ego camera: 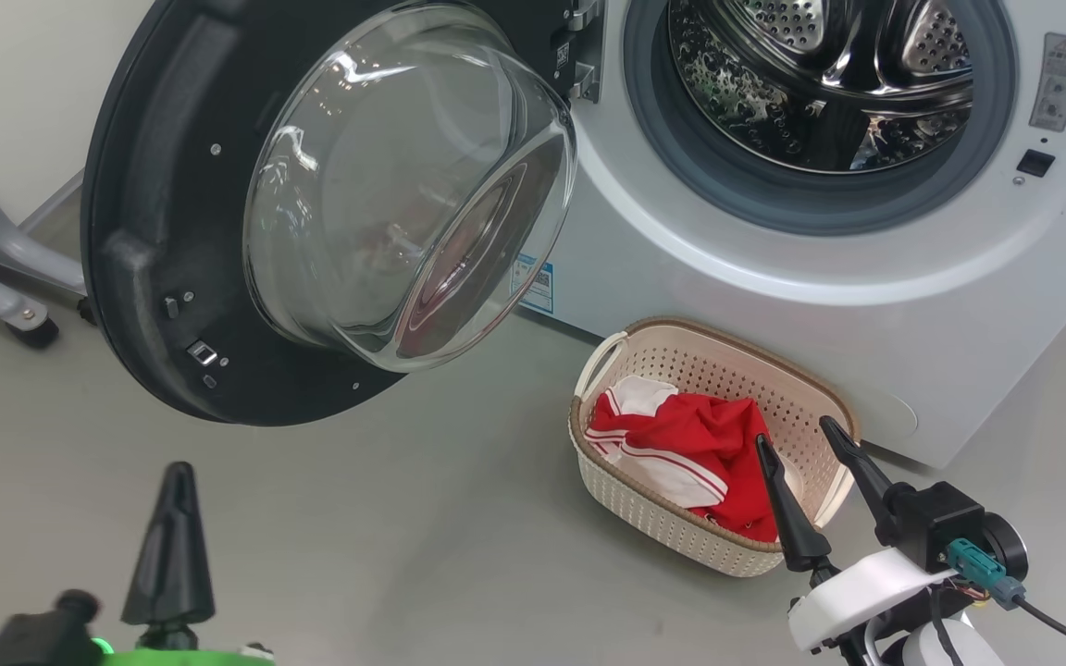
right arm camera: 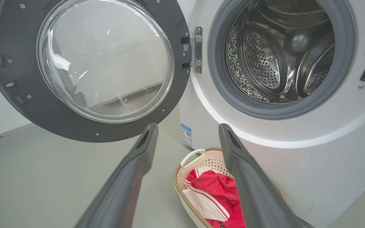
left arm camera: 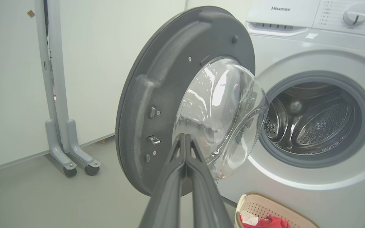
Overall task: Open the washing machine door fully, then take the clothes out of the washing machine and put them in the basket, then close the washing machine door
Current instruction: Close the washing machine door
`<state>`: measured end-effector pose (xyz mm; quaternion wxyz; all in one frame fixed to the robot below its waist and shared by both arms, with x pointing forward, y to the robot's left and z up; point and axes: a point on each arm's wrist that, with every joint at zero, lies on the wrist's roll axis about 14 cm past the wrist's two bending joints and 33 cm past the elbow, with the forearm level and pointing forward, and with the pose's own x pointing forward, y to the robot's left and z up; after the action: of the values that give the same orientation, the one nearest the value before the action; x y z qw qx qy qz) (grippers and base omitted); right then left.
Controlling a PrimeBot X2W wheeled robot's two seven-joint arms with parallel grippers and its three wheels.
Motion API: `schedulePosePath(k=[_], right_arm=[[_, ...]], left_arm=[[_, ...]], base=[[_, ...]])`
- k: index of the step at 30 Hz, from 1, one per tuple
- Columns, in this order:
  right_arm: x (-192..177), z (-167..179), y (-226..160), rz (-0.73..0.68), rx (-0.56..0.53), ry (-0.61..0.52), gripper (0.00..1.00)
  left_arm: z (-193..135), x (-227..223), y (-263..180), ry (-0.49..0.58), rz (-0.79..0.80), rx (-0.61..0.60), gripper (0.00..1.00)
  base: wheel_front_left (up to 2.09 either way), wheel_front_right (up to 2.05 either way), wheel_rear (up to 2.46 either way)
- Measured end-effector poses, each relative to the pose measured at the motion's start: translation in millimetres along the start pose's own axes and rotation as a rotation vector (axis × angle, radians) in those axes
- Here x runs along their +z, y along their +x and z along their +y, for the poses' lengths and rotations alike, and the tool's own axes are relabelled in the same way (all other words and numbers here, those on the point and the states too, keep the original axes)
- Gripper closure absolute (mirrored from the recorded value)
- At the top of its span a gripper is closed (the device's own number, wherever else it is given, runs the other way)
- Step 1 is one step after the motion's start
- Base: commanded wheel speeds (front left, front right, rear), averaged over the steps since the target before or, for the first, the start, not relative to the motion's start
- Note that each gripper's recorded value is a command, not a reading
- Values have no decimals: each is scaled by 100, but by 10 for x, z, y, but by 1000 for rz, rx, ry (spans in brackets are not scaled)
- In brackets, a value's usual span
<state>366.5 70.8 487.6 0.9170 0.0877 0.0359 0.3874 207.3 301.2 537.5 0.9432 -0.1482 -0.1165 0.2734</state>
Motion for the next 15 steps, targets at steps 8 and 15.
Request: schedulePosePath(k=[8,15], right_arm=[[-46,-17,24,9,1,12,0],[-54,-71,52,6,-6,24,0]], left_arm=[[65,309,70,-520,-112,10,100],[77,561,178,-847,-206,12,100]], base=[[0,0,0],[0,0,0]])
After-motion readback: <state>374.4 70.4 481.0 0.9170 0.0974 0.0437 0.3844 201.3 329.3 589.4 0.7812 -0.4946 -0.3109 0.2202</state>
